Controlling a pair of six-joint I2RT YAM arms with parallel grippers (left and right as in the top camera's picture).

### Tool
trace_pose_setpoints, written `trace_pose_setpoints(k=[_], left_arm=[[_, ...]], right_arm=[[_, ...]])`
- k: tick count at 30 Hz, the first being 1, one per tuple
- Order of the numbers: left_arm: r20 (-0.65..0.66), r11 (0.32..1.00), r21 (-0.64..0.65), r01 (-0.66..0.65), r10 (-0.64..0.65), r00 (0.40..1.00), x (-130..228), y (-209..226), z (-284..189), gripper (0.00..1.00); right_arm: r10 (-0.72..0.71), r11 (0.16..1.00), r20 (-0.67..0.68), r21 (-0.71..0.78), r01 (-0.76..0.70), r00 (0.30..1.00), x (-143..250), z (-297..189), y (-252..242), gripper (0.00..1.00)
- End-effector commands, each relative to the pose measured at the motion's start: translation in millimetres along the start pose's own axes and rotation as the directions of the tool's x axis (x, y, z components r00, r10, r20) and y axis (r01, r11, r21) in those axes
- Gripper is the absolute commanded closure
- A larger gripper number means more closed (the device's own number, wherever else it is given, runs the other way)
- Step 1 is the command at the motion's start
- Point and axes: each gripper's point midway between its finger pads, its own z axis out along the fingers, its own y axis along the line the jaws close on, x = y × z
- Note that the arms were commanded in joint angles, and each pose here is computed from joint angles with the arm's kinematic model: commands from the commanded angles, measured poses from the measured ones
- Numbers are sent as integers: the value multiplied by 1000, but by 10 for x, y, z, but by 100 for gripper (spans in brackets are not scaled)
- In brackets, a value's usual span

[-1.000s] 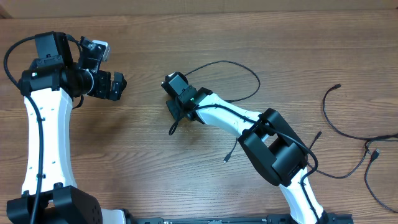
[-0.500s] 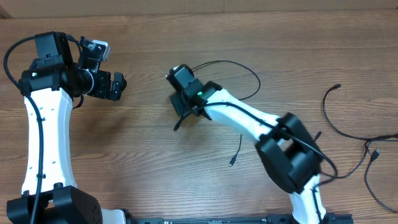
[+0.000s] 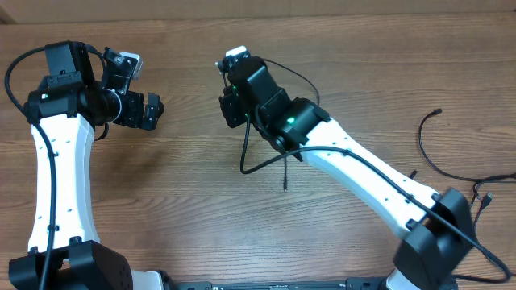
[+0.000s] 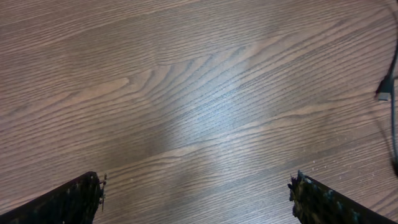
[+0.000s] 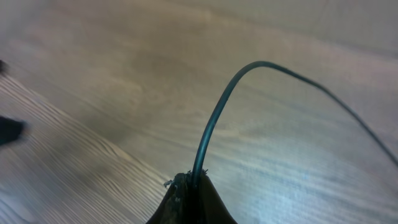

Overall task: Untangle cables
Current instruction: 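Lift and pull the grasped cable up and rightward with the right gripper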

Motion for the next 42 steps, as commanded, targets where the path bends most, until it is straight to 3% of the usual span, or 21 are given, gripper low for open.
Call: trace_pose_setpoints(k=[1, 7, 12, 21, 26, 34, 42], left_arm=[[10, 1000, 16, -21, 20, 1000, -38, -21, 5, 1], [10, 1000, 16, -21, 20, 1000, -38, -21, 5, 0], [10, 1000, 16, -21, 20, 1000, -38, -21, 5, 0], [10, 1000, 16, -21, 20, 1000, -38, -21, 5, 0], [10, 1000, 16, -21, 20, 1000, -38, -21, 5, 0], [10, 1000, 16, -21, 20, 1000, -38, -21, 5, 0], [10, 1000, 16, -21, 20, 1000, -38, -21, 5, 0]], right_arm=[[14, 999, 149, -39, -8, 989, -455, -439, 73, 96], [35, 998, 326, 39, -50, 945, -892, -857, -76, 96], [41, 966, 449, 209, -149, 892, -1128, -1101, -414, 96], [42, 878, 535, 383, -287, 844, -1243, -1301, -964, 96], [230, 802, 570, 348, -485, 789, -1139, -1300, -1522, 96], [428, 727, 509, 298, -619, 747, -882, -1336, -2468, 96], [576, 517, 566, 307, -799, 590, -490, -1730, -3466, 96]])
